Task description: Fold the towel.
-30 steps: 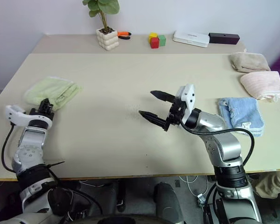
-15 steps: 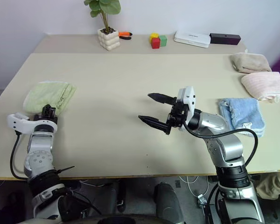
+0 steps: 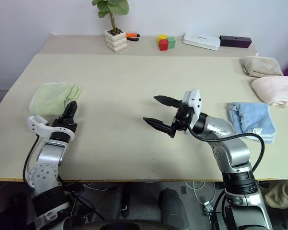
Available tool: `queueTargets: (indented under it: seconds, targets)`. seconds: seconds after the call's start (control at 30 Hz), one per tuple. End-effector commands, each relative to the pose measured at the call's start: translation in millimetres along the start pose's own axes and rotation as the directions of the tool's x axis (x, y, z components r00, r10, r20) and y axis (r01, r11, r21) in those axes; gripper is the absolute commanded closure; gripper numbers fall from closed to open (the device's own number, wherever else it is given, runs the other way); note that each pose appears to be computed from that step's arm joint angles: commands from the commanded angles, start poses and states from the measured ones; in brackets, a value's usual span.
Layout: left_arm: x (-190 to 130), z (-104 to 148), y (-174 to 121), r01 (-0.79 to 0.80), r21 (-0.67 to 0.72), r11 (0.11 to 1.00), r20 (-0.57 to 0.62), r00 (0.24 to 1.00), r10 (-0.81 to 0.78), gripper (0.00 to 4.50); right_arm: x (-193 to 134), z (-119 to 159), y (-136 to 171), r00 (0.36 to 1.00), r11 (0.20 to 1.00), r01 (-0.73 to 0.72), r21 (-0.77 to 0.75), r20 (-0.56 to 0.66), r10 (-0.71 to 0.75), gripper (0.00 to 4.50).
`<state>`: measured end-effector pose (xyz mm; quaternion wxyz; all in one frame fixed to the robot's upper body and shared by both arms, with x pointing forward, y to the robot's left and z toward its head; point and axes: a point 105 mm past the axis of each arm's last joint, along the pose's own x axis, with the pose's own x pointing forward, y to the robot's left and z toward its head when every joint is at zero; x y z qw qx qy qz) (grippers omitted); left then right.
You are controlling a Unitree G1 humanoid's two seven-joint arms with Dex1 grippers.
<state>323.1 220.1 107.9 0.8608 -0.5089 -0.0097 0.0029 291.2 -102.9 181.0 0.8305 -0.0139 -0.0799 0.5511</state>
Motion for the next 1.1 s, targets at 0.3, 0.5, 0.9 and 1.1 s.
queueTargets:
  seconds: [0.3,0.5,0.9,1.1]
  targets:
    - [15.7,-39.8,-72.7,0.637,0.511,0.576,-0.469,0.769,-0.435,0.03,-14.8,12.1,-16.1,0.999,0.996,0.053,-0.074,0.012,-0.052,0.00]
    - [24.5,-26.5,-84.8,0.777,0.570,0.267,-0.624,0.621,-0.475,0.03,-19.8,12.3,-34.0,0.990,0.982,0.140,-0.128,0.013,-0.139,0.00]
    - [39.6,-33.7,-102.8,0.858,0.489,0.159,-0.687,0.491,-0.536,0.03,-34.4,6.5,-29.5,0.972,0.961,0.234,-0.149,0.007,-0.235,0.00]
    - [43.0,-40.6,-108.0,0.860,0.479,0.176,-0.671,0.488,-0.558,0.03,-38.9,6.0,-26.9,0.968,0.957,0.246,-0.155,-0.007,-0.250,0.00]
